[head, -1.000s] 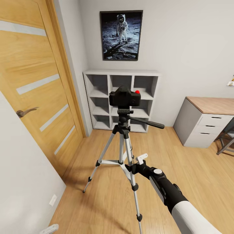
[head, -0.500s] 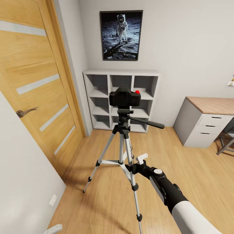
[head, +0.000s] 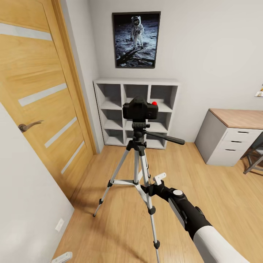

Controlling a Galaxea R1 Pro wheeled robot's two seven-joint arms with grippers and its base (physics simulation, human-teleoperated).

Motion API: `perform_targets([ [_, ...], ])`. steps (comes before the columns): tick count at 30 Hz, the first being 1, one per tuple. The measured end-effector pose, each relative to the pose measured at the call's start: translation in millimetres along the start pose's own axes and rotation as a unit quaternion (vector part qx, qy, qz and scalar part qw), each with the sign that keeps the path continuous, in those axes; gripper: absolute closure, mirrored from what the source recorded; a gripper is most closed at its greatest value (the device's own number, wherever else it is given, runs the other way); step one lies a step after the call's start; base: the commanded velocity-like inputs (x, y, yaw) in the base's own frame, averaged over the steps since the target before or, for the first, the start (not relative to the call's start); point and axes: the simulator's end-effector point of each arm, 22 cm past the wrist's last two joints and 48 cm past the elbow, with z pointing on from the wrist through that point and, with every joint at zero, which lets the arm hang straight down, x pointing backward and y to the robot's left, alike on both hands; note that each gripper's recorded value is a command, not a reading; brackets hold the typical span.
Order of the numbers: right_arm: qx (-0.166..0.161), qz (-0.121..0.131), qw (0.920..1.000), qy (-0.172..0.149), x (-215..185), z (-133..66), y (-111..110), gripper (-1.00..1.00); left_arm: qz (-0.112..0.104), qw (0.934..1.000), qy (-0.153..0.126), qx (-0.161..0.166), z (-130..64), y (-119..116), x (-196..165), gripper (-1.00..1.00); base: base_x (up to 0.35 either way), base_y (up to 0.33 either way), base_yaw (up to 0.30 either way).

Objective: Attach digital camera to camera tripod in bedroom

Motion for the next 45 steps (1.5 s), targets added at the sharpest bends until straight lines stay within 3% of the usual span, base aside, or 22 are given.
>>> perform_targets([
  [15, 0.007, 0.001, 0.9999, 0.016, 9.1, -3.9, -12.1, -1.00, -0.001, 1.0000, 0.003, 0.006, 0.1, -9.5, 4.3, -1.00, -0.017, 0.000, 0.000],
  [45, 0.014, 0.000, 0.9998, 0.017, 10.4, -6.0, -19.0, -1.00, 0.000, 1.0000, 0.004, 0.009, -0.1, -14.1, 6.5, -1.00, -0.074, 0.000, 0.000],
])
